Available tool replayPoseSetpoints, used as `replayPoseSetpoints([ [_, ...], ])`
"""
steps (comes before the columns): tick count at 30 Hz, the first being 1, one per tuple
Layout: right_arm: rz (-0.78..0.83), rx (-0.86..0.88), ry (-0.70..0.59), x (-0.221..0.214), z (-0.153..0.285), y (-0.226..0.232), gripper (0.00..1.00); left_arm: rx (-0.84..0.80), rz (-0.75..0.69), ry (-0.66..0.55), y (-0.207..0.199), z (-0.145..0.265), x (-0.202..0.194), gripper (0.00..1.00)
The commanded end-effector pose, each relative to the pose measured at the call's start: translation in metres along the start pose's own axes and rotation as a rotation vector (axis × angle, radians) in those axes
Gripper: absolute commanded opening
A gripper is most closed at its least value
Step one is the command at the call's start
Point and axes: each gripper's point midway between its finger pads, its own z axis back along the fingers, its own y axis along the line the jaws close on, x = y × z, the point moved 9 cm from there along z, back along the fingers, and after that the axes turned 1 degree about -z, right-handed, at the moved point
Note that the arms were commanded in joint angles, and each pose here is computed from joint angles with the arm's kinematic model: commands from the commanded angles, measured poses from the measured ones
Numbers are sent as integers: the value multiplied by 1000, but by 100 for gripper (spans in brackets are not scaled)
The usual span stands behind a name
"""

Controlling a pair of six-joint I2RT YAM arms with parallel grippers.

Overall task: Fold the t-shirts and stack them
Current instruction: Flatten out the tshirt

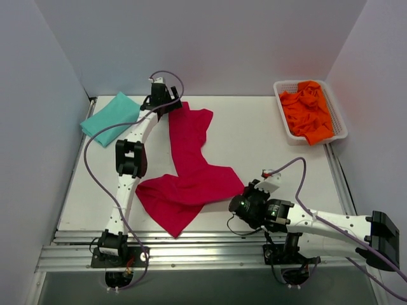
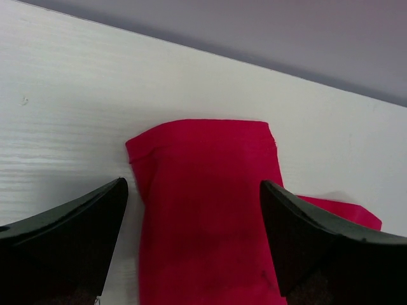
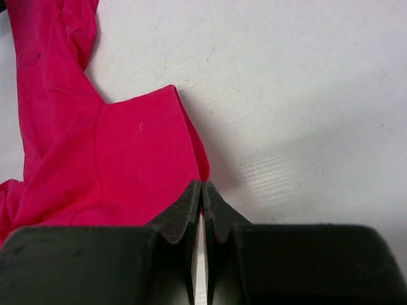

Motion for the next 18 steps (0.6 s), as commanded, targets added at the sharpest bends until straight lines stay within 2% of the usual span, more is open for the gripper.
replayPoseSetpoints([
  [1,30,-23,-94,15,0,-1,0,-54,53,18,-5,-4,-2,94],
  [5,35,-32,-104,15,-1,-1,0,-134,87,56,-8,-10,-11,96],
  [8,33,-35,-109,17,0,0,0,-169,77,78,-14,-9,-15,67],
  [9,32,-38,-116,19,0,-1,0,-175,78,87,-13,-9,-17,49],
  [11,29,-41,-128,23,2,0,0,-195,79,122,-14,-8,-23,34],
  [12,22,-41,-140,27,3,0,0,-203,79,139,-14,-8,-26,21],
  [13,30,-48,-146,29,4,-1,0,-214,79,153,-13,-7,-27,13],
  [15,20,-49,-169,37,6,1,0,-207,71,187,-11,-6,-33,3],
  [18,12,-50,-195,50,12,5,0,-209,49,183,-12,2,-26,2],
])
